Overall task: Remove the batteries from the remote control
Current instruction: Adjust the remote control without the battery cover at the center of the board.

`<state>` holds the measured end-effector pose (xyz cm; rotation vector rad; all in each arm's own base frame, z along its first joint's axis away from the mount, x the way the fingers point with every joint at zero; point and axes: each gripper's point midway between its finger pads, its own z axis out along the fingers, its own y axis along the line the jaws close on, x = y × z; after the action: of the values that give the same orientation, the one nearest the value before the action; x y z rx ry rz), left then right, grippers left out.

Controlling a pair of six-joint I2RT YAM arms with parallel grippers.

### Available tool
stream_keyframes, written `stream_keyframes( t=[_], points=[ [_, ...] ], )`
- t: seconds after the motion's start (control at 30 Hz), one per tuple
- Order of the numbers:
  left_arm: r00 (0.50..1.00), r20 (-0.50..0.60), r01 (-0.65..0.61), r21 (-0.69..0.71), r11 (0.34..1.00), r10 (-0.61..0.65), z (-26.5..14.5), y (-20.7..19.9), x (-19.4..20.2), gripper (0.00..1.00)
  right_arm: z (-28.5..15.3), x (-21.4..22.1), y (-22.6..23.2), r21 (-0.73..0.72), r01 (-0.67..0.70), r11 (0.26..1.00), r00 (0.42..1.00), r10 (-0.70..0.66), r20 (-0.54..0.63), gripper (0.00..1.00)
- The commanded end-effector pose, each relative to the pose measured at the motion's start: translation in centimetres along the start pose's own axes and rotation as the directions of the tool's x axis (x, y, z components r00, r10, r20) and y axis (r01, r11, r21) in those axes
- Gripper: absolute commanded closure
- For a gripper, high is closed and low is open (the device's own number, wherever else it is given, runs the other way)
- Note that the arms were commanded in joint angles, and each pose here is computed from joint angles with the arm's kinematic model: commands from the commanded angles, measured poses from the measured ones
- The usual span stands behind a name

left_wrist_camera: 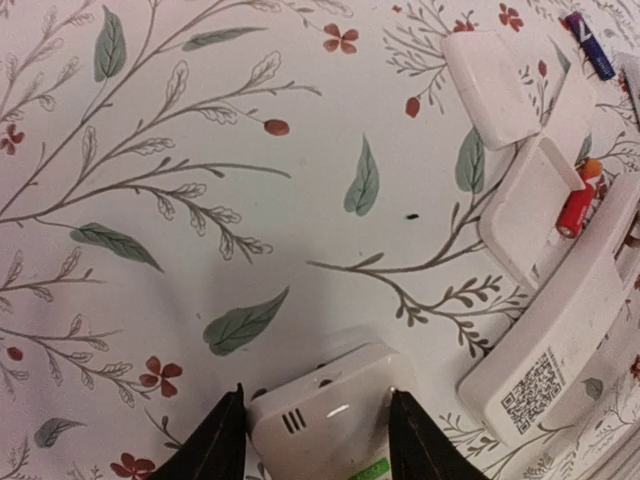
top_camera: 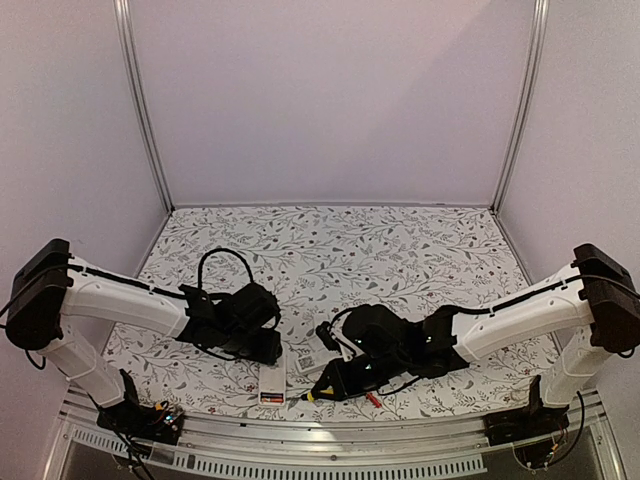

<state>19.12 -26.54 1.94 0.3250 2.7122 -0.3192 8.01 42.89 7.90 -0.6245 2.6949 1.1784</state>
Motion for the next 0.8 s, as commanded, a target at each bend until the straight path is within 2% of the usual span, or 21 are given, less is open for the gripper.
stream_keyframes(
  t=[0.0, 0.5, 0.77],
  points=[
    [0.983, -0.174, -0.071, -0.080, 0.994, 0.056, 0.7, 2.2, 4.9, 0.53, -0.5, -0.1, 1.0, -0.030, 0.006, 1.000, 1.000, -0.006, 0.006, 1.00],
    [0.983, -0.175, -0.072, -0.083, 0.994, 0.056, 0.8, 2.3, 4.9, 0.54, -0.7, -0.4, 1.6, -0.058, 0.011, 0.998, 1.000, -0.010, 0.019, 1.00],
    [0.985, -0.169, -0.044, -0.101, 0.994, 0.027, 0.5, 2.8, 5.0, 0.53, -1.5, -0.9, 0.4, 0.012, -0.014, 1.000, 0.998, 0.013, 0.055, 1.00]
  ],
)
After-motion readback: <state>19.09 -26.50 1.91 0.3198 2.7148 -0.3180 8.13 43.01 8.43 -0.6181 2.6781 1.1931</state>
